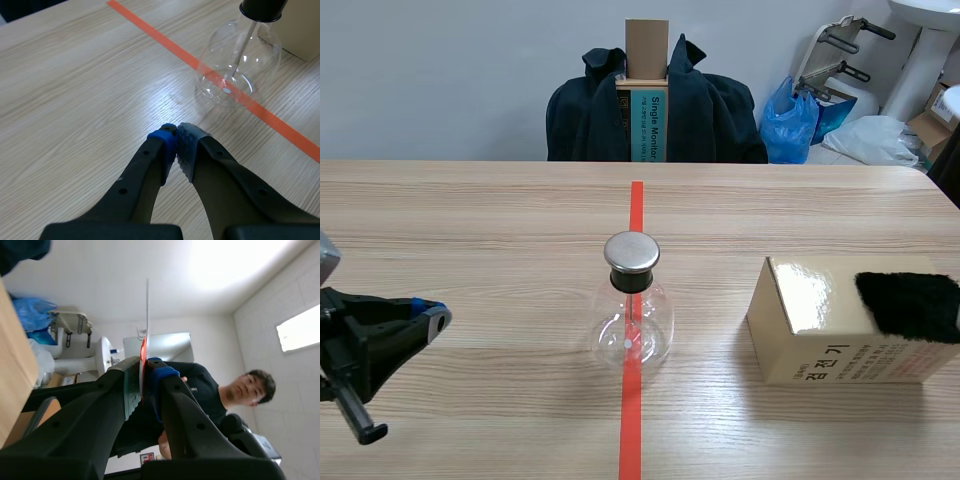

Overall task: Do the electroscope experiment.
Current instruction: 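Bring the plate to the electroscope and point at the metal foil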

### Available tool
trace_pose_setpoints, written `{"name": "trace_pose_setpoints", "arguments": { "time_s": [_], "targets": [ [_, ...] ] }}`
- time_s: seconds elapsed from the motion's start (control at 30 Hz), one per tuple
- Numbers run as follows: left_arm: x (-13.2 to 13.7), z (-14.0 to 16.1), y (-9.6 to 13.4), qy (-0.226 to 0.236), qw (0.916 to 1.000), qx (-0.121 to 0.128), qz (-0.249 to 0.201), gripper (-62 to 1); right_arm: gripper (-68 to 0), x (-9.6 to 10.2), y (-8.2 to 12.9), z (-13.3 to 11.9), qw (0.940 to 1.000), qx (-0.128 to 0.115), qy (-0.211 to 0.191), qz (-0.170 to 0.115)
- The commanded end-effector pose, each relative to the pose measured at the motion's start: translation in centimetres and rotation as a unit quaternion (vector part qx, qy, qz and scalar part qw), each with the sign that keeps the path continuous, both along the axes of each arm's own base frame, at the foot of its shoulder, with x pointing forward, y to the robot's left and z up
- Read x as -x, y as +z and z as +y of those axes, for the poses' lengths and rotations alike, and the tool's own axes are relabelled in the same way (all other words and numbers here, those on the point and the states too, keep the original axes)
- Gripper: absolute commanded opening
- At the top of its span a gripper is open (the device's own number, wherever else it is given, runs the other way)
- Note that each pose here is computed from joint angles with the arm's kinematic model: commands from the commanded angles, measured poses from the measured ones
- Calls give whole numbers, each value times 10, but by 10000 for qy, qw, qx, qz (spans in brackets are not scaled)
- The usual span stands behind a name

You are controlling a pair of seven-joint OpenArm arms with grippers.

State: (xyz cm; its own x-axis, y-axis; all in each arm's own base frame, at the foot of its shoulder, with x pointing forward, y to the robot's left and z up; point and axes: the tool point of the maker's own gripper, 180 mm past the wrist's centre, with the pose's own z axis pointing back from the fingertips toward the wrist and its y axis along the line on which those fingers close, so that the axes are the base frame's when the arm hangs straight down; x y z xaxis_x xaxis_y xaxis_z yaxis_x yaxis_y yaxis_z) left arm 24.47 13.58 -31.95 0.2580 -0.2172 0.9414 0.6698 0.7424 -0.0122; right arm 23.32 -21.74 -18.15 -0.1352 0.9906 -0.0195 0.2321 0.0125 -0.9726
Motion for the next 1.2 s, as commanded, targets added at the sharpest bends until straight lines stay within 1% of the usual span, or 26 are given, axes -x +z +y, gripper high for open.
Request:
{"name": "trace_pose_setpoints", "arguments": {
  "time_s": [0.0,0.17,0.3,0.37,0.43,0.5,0.6,0.67,0.7,0.73,0.83,0.97,1.1,1.17],
  "targets": [
    [-5,-14,9,-205,9994,211,-197,-580,-667,-2,19,-2,9995,-42,3,-311],
    [-8,-38,-9,-521,9977,409,-143,-580,-667,-2,47,-5,9973,-222,36,-695],
    [-8,-64,-21,-748,9952,630,-55,-580,-667,0,62,-2,9950,-351,202,-911],
    [-9,-75,-26,-849,9941,681,-13,-580,-667,0,67,2,9936,-409,335,-1000],
    [-13,-83,-31,-841,9941,684,-18,-580,-667,-1,72,4,9921,-480,412,-1087],
    [-17,-87,-36,-759,9951,632,-34,-580,-667,-3,76,6,9906,-500,480,-1179],
    [-21,-90,-41,-695,9960,561,-54,-580,-667,-6,86,6,9871,-622,560,-1368],
    [-22,-89,-42,-681,9961,552,-65,-580,-667,-6,90,10,9855,-578,667,-1450],
    [-22,-89,-42,-683,9961,560,-67,-580,-667,-7,90,11,9852,-570,713,-1452],
    [-22,-89,-42,-691,9961,548,-70,-580,-667,-8,89,14,9855,-570,787,-1392],
    [-22,-89,-42,-691,9961,550,-73,-580,-667,-15,81,24,9866,-688,974,-1118],
    [-22,-90,-42,-699,9960,548,-83,-580,-667,-22,67,43,9868,-802,1081,-902],
    [-22,-90,-42,-699,9960,547,-82,-580,-667,-29,57,69,9865,-836,1124,-850],
    [-22,-90,-42,-699,9960,547,-82,-580,-667,-31,55,84,9843,-987,1193,-845]
  ]
}}
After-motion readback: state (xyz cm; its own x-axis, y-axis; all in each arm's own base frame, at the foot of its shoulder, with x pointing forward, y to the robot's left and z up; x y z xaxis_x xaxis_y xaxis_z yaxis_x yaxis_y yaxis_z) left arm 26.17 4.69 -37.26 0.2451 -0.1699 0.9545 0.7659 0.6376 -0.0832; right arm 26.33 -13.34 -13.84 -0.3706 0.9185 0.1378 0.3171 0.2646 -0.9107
